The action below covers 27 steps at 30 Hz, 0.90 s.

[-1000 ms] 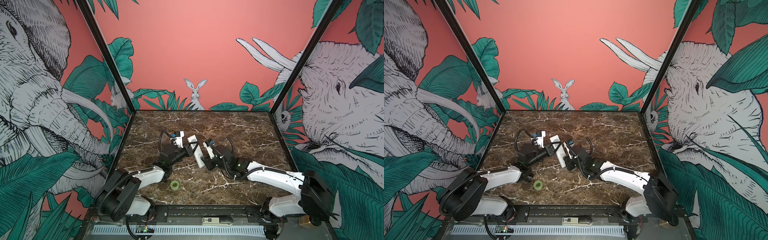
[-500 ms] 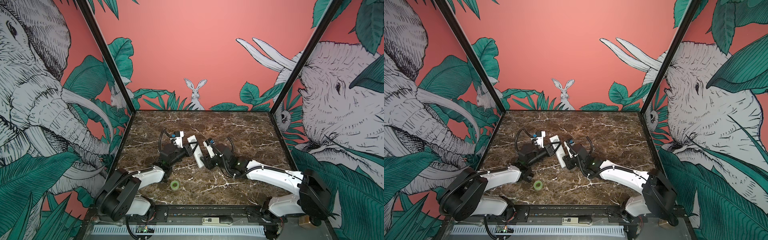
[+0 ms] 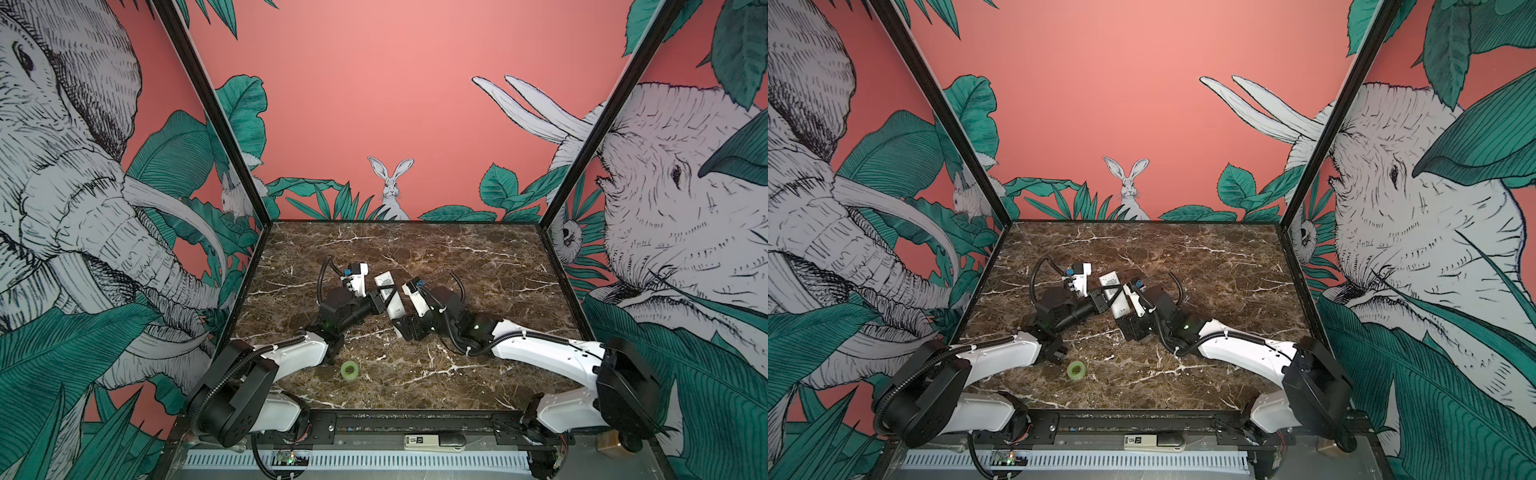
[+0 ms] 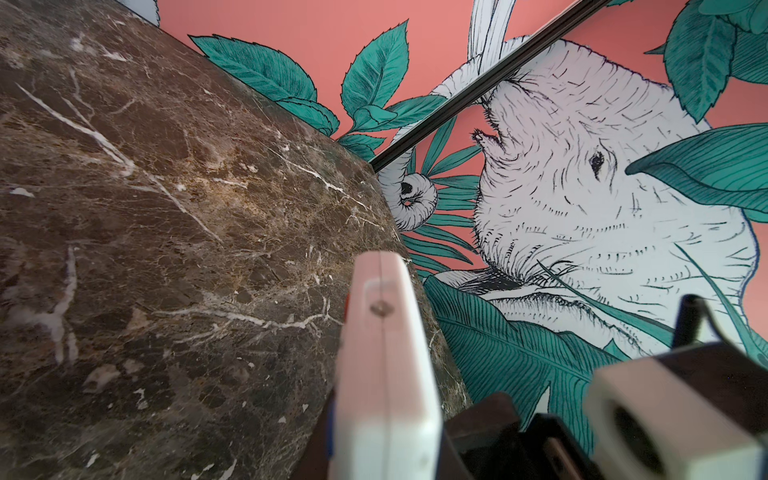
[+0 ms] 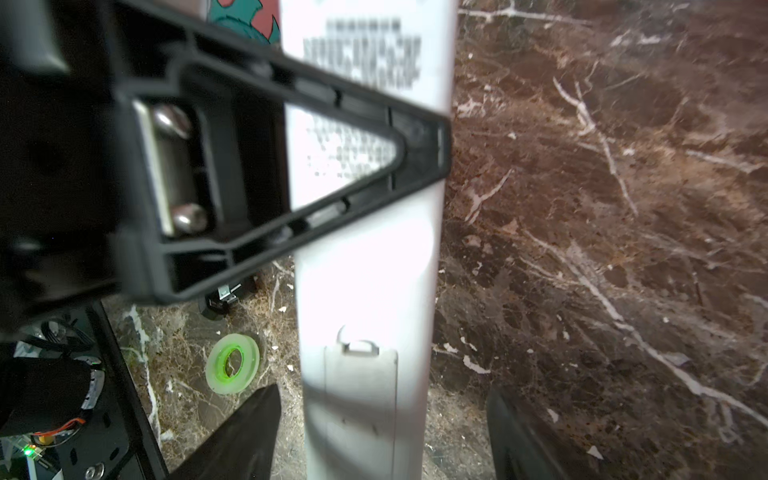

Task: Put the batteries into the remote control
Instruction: 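Slide the white cover along the compartment with the right gripper to close it, then open the right gripper and draw it back from the closed remote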

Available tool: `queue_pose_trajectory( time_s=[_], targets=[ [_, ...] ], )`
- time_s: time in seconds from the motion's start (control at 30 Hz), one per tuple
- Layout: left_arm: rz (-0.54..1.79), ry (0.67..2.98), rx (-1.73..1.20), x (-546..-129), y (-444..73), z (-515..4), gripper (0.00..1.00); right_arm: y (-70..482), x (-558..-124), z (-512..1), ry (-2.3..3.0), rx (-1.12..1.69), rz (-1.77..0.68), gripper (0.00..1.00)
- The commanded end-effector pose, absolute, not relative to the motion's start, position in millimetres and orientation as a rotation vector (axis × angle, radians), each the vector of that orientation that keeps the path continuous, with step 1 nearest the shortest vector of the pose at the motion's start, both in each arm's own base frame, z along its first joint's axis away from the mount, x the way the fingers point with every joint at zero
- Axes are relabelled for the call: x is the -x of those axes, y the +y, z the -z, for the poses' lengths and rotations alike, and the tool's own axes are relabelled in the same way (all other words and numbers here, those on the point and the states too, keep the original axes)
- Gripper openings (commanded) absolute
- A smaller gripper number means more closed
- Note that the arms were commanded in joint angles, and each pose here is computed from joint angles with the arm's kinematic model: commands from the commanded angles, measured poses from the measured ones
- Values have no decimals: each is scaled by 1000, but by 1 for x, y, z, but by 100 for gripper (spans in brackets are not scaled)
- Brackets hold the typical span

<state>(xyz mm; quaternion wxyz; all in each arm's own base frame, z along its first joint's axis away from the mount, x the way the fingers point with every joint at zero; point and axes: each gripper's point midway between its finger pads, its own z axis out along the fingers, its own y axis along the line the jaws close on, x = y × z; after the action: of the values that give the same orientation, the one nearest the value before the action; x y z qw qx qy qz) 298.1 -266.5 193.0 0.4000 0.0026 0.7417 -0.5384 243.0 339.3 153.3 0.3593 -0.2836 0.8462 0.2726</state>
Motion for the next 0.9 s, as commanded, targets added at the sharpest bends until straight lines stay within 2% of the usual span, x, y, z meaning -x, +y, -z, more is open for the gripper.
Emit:
queue_pose_trajectory(
  time_s=[0.0, 0.3, 0.53, 0.87],
  targets=[
    [1383, 1794, -29, -297, -267, -221, 0, 351, -246, -158, 2172, 726, -752, 81],
    [1381, 1794, -28, -297, -266, -221, 0, 354, -246, -147, 2192, 728, -764, 77],
    [1381, 1794, -25, -298, -266, -221, 0, 355, -246, -145, 2195, 729, -762, 60],
    [1392, 1794, -32, -297, -268, -222, 0, 354, -245, -149, 2176, 729, -770, 30]
  ],
)
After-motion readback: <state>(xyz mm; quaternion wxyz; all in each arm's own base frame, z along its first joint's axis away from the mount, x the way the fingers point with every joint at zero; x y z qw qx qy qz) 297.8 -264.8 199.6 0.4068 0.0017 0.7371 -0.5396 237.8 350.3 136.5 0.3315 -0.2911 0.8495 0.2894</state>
